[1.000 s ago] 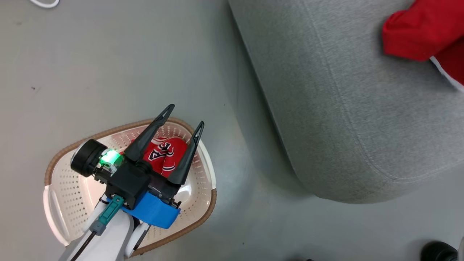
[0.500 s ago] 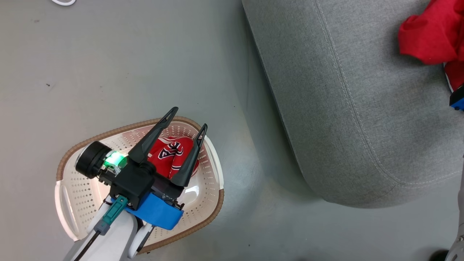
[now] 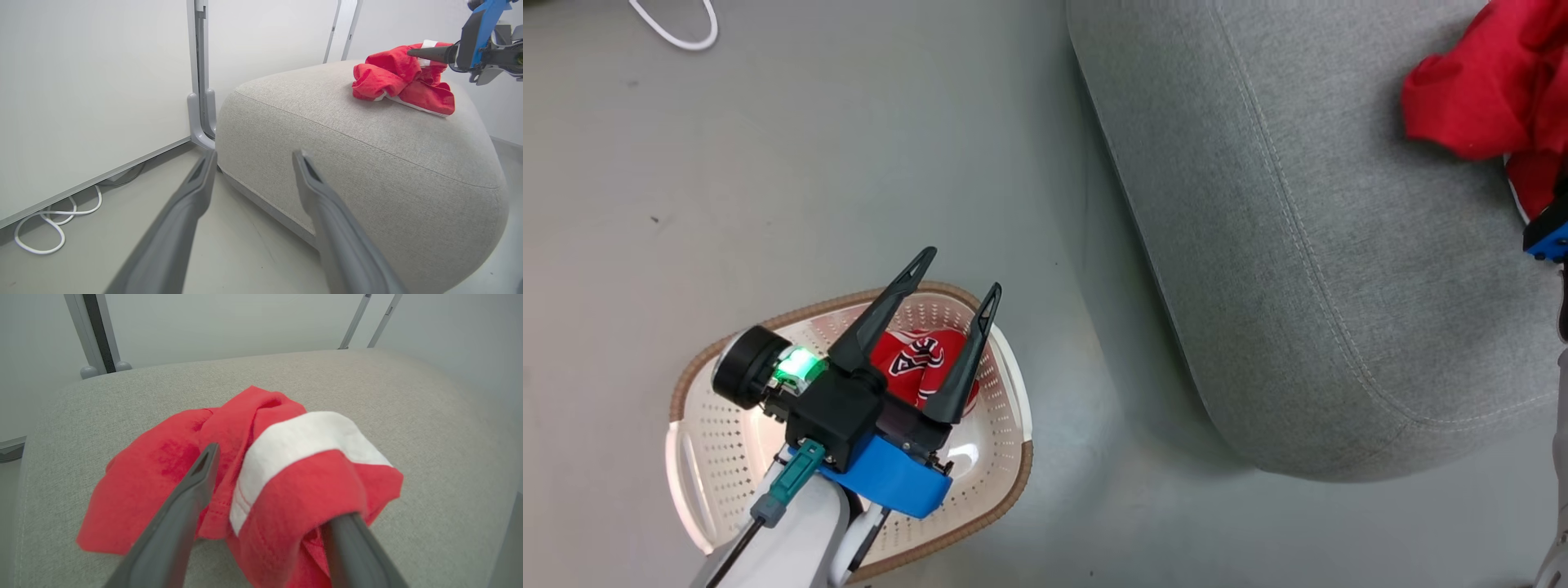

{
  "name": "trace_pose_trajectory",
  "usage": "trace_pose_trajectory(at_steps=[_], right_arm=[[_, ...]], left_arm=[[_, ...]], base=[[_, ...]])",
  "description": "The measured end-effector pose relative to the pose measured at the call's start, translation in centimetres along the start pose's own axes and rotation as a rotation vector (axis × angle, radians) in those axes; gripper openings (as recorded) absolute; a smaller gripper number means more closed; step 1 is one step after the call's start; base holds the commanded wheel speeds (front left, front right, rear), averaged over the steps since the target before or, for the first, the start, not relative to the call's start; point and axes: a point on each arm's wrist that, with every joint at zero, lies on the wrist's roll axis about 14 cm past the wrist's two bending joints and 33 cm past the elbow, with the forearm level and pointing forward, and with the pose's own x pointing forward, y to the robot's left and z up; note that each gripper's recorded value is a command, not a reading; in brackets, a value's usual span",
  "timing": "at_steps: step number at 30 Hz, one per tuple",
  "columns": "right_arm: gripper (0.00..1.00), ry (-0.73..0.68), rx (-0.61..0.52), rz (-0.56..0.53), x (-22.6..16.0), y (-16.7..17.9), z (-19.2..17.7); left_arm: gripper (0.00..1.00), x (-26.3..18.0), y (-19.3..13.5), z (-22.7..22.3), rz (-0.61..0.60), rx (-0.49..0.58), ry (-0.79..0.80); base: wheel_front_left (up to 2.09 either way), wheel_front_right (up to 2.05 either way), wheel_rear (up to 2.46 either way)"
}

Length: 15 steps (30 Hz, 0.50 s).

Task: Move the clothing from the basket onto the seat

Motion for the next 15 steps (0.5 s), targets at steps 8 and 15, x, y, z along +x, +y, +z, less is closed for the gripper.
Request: trace_pose_trajectory(at_steps=[8, 15], right_arm=[[1.00, -0.006, 0.018, -0.005, -2.2, -1.5, 0.2], [1.00, -0.024, 0.067, 0.002, -5.0, -2.2, -0.1]], left_arm=[[1.00, -1.0, -1.1, 1.9, 0.035, -0.010, -0.016], [1.00, -2.6, -2.1, 3.6, 0.082, -0.015, -0.031]], base=[[0.00, 0.00, 0.00], [0.00, 0.00, 0.00]])
